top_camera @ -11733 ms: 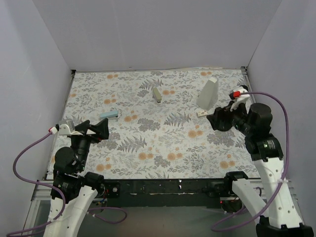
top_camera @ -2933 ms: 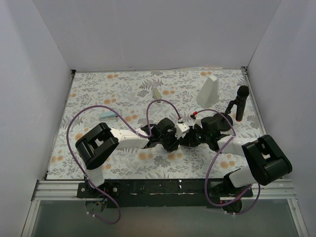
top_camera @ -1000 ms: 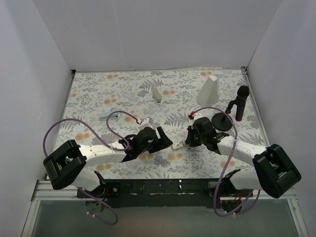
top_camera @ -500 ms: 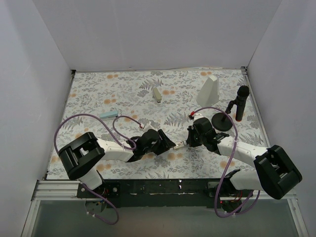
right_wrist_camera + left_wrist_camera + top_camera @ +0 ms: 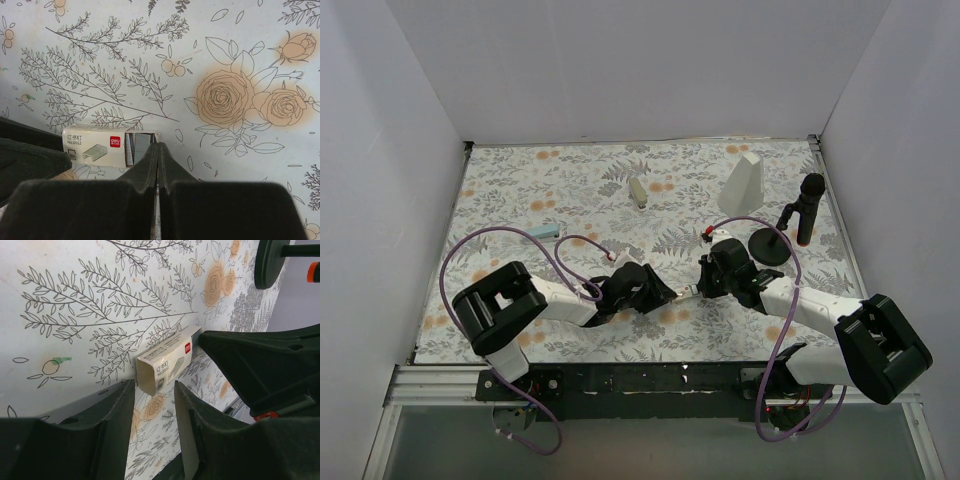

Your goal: Load the staples into the stapler

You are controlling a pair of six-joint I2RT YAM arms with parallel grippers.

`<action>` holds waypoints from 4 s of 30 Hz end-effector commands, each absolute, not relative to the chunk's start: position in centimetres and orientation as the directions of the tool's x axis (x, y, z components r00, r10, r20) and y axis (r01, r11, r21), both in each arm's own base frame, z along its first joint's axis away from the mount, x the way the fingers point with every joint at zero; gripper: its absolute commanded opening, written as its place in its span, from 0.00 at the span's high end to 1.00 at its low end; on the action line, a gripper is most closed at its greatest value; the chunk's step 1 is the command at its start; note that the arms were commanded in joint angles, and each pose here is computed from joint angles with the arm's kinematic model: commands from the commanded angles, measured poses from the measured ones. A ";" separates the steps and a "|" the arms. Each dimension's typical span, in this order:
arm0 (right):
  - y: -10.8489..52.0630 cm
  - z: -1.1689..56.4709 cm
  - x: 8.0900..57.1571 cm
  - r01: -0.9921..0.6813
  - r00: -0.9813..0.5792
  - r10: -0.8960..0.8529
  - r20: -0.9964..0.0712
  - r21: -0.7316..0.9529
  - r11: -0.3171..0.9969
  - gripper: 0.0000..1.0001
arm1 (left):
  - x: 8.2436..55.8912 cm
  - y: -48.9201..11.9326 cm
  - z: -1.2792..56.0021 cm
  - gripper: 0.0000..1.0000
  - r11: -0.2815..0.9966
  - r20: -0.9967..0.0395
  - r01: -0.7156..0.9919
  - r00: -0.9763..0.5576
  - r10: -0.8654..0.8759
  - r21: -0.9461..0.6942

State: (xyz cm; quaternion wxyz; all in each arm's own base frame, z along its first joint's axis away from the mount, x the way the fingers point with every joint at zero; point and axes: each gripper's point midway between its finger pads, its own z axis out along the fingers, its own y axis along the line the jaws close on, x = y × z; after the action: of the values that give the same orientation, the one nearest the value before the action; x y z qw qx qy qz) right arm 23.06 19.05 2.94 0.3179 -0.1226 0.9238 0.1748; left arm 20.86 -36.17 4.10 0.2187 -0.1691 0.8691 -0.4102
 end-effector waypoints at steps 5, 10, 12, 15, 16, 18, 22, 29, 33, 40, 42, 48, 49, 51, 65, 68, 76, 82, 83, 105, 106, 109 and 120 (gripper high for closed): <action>19.9 4.8 24.1 -0.343 -0.737 -0.087 -0.670 0.259 0.903 0.99 | 21.2 -37.3 5.3 0.69 0.562 -0.224 -0.103 -0.847 -0.482 -0.821; 19.9 4.8 24.0 -0.341 -0.738 -0.086 -0.669 0.260 0.903 0.99 | 21.3 -37.4 5.7 0.78 0.548 -0.216 -0.104 -0.846 -0.487 -0.830; 19.9 4.9 24.1 -0.340 -0.737 -0.084 -0.670 0.261 0.903 0.99 | 21.3 -37.5 5.7 0.79 0.549 -0.216 -0.103 -0.847 -0.486 -0.829; 19.9 4.9 24.1 -0.344 -0.736 -0.086 -0.671 0.261 0.902 0.99 | 21.3 -37.4 5.4 0.81 0.556 -0.213 -0.114 -0.846 -0.489 -0.824; 20.0 4.9 24.0 -0.345 -0.736 -0.085 -0.672 0.263 0.901 0.99 | 21.3 -37.3 5.3 0.82 0.555 -0.209 -0.119 -0.846 -0.491 -0.823; 19.9 4.9 24.1 -0.345 -0.735 -0.087 -0.673 0.261 0.902 0.99 | 21.2 -37.2 5.1 0.83 0.554 -0.205 -0.126 -0.844 -0.496 -0.823; 19.9 4.9 24.1 -0.343 -0.735 -0.087 -0.673 0.258 0.903 0.99 | 21.1 -37.1 5.1 0.92 0.543 -0.193 -0.135 -0.843 -0.503 -0.829; 19.2 4.5 24.0 -0.327 -0.743 -0.101 -0.662 0.227 0.917 0.99 | 20.7 -36.5 4.9 1.00 0.535 -0.177 -0.151 -0.840 -0.513 -0.831; 18.8 4.4 24.1 -0.320 -0.743 -0.108 -0.660 0.209 0.924 0.99 | 20.4 -36.0 4.8 1.00 0.530 -0.169 -0.160 -0.838 -0.519 -0.833; 18.7 4.3 24.1 -0.317 -0.744 -0.113 -0.658 0.198 0.928 0.99 | 19.9 -35.3 5.3 1.00 0.500 -0.162 -0.151 -0.833 -0.529 -0.853; 18.6 4.3 24.1 -0.317 -0.743 -0.116 -0.659 0.195 0.928 0.99 | 19.7 -35.0 5.1 1.00 0.501 -0.162 -0.152 -0.833 -0.529 -0.852; 18.4 4.4 24.2 -0.330 -0.735 -0.137 -0.664 0.174 0.928 0.99 | 19.3 -34.8 5.5 1.00 0.494 -0.163 -0.141 -0.838 -0.522 -0.858; 18.4 4.4 24.2 -0.332 -0.735 -0.139 -0.663 0.174 0.927 0.99 | 19.3 -34.6 5.3 1.00 0.499 -0.163 -0.145 -0.837 -0.523 -0.855; 18.3 4.4 24.1 -0.334 -0.734 -0.145 -0.663 0.167 0.928 0.99 | 19.3 -34.5 5.4 1.00 0.497 -0.165 -0.144 -0.835 -0.526 -0.856; 18.5 4.8 24.2 -0.369 -0.719 -0.173 -0.673 0.158 0.916 0.83 | 19.1 -34.1 5.4 0.67 0.498 -0.166 -0.145 -0.834 -0.526 -0.855; 18.5 5.5 24.2 -0.376 -0.711 -0.173 -0.681 0.161 0.912 0.75 | 19.3 -33.7 5.8 0.53 0.501 -0.181 -0.141 -0.821 -0.541 -0.854; 18.8 9.0 24.3 -0.390 -0.676 -0.152 -0.721 0.176 0.904 0.61 | 20.8 -31.9 9.0 0.23 0.578 -0.334 -0.054 -0.772 -0.541 -0.814; 18.7 12.8 23.7 -0.436 -0.624 -0.145 -0.768 0.189 0.880 0.42 | 23.7 -26.7 10.8 0.02 0.844 -0.606 0.039 -0.714 -0.351 -0.535; 18.6 13.2 23.6 -0.443 -0.613 -0.144 -0.777 0.188 0.877 0.36 | 24.3 -25.5 11.9 0.02 0.878 -0.633 0.036 -0.706 -0.316 -0.478; 19.5 17.0 19.7 -0.704 -0.388 -0.209 -0.898 0.142 0.696 0.19 | 36.0 -1.9 12.4 0.02 0.764 -0.614 -0.632 -0.553 -0.563 -0.132; 19.5 17.0 19.6 -0.706 -0.386 -0.204 -0.900 0.146 0.693 0.19 | 36.4 -1.7 12.6 0.02 0.728 -0.606 -0.666 -0.516 -0.606 -0.160; 19.7 17.1 19.1 -0.719 -0.370 -0.181 -0.911 0.158 0.677 0.19 | 37.4 -1.0 12.3 0.02 0.668 -0.599 -0.719 -0.453 -0.660 -0.192; 19.6 17.2 18.8 -0.723 -0.373 -0.184 -0.910 0.161 0.671 0.20 | 41.2 0.3 11.5 0.02 0.767 -0.633 -0.634 -0.556 -0.539 -0.096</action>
State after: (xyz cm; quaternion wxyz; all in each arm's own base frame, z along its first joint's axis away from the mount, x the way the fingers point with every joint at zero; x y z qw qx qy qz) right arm 18.70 19.09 16.27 0.4663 -0.2827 0.7927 0.2724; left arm 40.08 -0.56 9.54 0.3011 -0.3982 0.8645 0.0588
